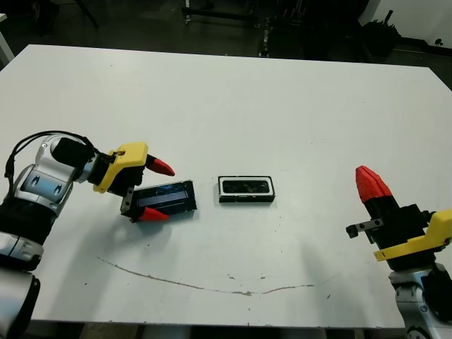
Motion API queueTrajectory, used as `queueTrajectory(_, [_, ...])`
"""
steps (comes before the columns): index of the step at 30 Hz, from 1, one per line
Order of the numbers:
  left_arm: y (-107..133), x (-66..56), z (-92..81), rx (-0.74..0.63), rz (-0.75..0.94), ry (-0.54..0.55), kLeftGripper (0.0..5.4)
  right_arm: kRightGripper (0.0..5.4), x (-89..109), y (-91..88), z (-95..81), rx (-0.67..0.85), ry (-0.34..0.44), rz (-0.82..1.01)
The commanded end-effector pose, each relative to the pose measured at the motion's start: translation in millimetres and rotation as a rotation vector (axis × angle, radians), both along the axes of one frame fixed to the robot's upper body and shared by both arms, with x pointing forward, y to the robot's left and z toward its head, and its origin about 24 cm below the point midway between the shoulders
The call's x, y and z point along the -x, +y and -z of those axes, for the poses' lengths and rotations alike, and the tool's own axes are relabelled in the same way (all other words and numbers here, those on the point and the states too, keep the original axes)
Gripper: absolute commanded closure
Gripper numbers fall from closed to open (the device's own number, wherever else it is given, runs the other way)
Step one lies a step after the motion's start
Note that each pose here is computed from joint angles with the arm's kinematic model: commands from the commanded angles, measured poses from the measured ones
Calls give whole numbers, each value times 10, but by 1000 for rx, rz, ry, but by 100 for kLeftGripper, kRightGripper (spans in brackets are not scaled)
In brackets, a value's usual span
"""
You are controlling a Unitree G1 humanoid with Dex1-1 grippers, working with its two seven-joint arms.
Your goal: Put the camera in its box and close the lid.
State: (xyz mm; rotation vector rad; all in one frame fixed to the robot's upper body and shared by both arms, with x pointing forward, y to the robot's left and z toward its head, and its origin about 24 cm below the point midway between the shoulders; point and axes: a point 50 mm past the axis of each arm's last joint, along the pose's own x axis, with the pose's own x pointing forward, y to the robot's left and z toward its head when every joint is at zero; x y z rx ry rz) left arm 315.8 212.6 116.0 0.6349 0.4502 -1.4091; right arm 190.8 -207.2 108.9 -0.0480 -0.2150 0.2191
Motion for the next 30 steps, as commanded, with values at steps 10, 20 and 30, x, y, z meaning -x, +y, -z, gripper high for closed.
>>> queueTrajectory(10, [70,-12,82,-24,-51,6,0,540,1,-9,-7,19,4,0])
queueTrajectory(20, [59,-19,61,18,-69,33,0,540,-4,2,-9,7,5,-16])
queueTrajectory(30, [64,-60,35,149,-167,-20,0,540,-13,22,14,3,17,-31])
